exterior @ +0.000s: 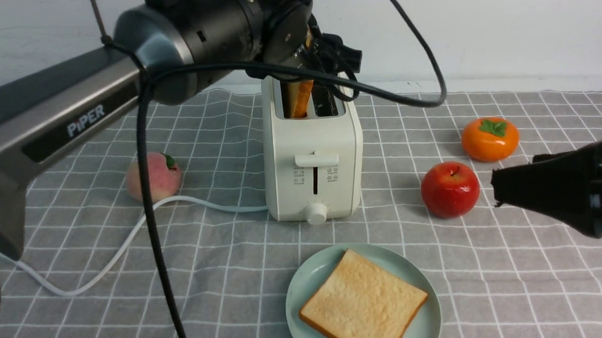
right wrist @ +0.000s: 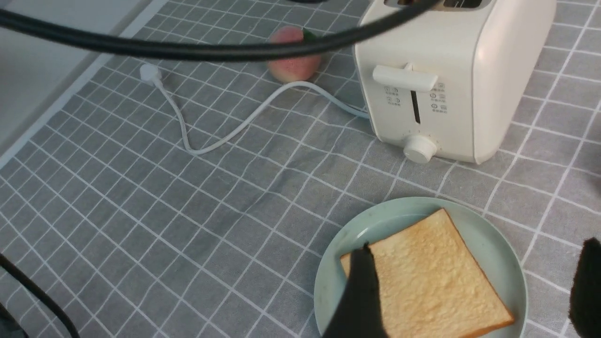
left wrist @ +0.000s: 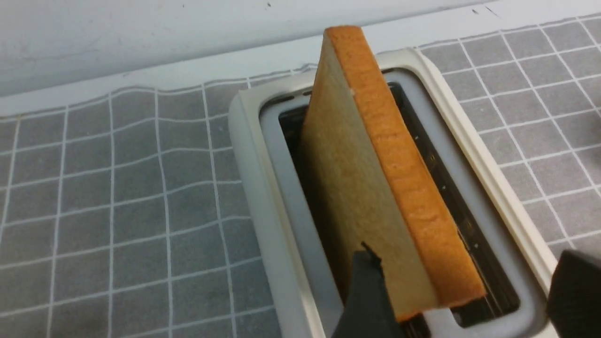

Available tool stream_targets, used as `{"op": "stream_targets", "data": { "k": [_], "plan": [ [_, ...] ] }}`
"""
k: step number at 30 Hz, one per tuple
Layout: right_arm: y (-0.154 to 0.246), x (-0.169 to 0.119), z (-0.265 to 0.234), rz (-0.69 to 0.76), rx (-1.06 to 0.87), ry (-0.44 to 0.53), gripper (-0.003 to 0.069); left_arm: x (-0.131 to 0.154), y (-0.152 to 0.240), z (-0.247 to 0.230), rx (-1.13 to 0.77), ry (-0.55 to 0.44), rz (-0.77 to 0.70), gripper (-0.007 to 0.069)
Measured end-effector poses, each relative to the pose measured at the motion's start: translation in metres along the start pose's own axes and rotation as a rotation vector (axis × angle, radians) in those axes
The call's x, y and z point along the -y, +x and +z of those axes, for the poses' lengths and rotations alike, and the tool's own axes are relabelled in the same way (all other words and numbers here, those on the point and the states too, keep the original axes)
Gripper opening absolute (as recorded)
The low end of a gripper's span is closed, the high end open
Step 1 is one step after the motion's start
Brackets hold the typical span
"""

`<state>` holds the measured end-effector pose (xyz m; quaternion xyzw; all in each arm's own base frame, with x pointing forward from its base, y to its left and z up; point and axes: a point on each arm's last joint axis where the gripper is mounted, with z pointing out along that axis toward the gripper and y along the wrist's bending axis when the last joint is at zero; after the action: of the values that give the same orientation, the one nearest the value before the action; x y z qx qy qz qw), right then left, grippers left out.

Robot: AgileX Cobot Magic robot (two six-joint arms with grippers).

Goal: Take toasted bread from bread machine on grey coffee table place on plate.
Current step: 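Reach for a toast slice standing in the toaster with the left gripper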

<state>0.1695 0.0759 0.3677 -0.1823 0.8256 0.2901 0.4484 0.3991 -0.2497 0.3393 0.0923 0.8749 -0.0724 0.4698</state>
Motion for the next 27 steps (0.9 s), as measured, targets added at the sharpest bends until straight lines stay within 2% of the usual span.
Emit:
{"op": "stream_targets", "data": {
  "k": [6,9,13,16,18,19,21,23,24,25,27],
  "plan": [
    [0.0,0.0,0.0,0.0,0.001,0.0,0.055,0.004,0.006,0.018,0.037,0.013,-0.002,0.0479],
    [0.0,0.0,-0.001,-0.001,0.002,0.0,0.055,0.005,0.007,0.023,0.043,0.017,-0.023,0.0451],
    [0.0,-0.001,-0.001,-0.002,0.003,0.0,0.055,0.005,0.007,0.022,0.044,0.013,-0.026,0.036],
    [0.0,-0.001,-0.001,-0.002,0.003,0.0,0.055,0.0,0.004,0.015,0.034,-0.028,-0.012,0.0193],
    [0.0,-0.001,-0.001,-0.002,0.003,0.0,0.0549,-0.003,0.001,0.009,0.037,-0.041,-0.009,0.0144],
    [0.0,-0.001,-0.001,-0.002,0.003,0.0,0.0549,-0.007,-0.008,-0.006,0.061,-0.053,-0.006,0.0078],
    [0.0,-0.001,-0.001,-0.002,0.003,0.0,0.0549,-0.012,-0.023,-0.031,0.107,-0.058,-0.014,0.001],
    [0.0,-0.001,-0.001,-0.002,0.003,0.0,0.0549,-0.018,-0.039,-0.061,0.17,-0.049,-0.031,-0.0008],
    [0.0,-0.001,-0.001,-0.002,0.003,0.0,0.0549,-0.026,-0.054,-0.097,0.236,-0.035,-0.057,-0.0013],
    [0.0,-0.001,-0.001,-0.002,0.003,0.0,0.0549,-0.027,-0.056,-0.102,0.245,-0.033,-0.06,-0.0013],
    [0.0,-0.001,-0.001,-0.002,0.003,0.0,0.0549,-0.042,-0.073,-0.164,0.324,0.0,-0.13,-0.0013]
  ]
}}
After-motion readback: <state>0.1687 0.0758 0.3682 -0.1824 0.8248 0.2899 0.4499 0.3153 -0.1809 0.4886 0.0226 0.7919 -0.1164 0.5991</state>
